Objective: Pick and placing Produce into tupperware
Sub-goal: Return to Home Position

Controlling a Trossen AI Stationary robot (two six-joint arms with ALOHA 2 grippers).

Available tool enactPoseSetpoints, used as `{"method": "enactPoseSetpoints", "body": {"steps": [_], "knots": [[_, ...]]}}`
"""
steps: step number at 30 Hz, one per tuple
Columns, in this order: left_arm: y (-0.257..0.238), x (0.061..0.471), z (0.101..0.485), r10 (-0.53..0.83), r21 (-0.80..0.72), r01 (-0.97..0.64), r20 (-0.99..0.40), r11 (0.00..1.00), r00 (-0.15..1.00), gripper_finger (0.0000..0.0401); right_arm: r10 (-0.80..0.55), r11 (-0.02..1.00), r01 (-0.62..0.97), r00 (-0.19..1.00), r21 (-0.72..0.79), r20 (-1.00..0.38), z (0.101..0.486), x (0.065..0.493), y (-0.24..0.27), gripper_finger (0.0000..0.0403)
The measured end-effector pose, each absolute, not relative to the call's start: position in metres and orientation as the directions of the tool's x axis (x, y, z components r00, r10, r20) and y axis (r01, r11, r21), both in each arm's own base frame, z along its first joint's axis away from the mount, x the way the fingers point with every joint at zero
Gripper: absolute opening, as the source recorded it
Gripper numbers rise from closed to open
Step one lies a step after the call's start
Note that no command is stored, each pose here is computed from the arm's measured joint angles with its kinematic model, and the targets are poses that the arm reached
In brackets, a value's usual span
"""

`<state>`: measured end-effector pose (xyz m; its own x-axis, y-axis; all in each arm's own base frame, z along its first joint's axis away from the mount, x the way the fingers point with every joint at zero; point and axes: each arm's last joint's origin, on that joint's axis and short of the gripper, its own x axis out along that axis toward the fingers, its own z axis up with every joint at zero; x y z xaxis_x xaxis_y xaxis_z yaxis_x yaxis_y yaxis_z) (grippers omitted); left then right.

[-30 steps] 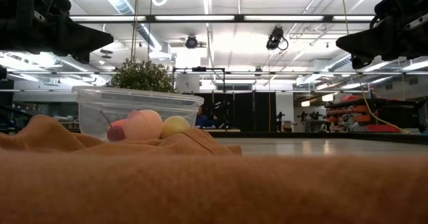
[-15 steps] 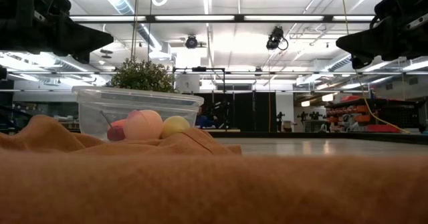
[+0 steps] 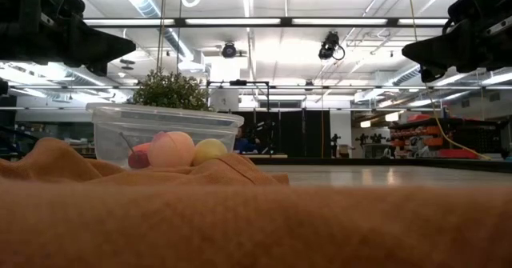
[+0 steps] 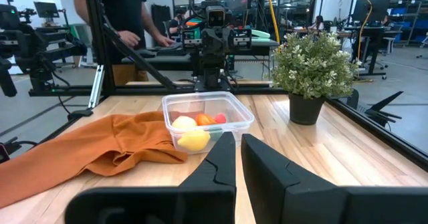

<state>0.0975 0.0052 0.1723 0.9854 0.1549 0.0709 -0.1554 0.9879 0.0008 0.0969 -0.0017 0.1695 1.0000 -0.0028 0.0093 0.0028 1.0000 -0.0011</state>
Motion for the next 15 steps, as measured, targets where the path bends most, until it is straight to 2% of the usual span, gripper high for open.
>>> {"method": "enactPoseSetpoints", "body": {"steps": [15], "knots": [[0.0052,0.0975,0.1724,0.154,0.001,-0.155,0.071,0.988,0.985,0.0054,-0.003,1.0,0.003,1.0,-0.001,0.009,0.1695,0.0969,-0.0017,0.0]]}}
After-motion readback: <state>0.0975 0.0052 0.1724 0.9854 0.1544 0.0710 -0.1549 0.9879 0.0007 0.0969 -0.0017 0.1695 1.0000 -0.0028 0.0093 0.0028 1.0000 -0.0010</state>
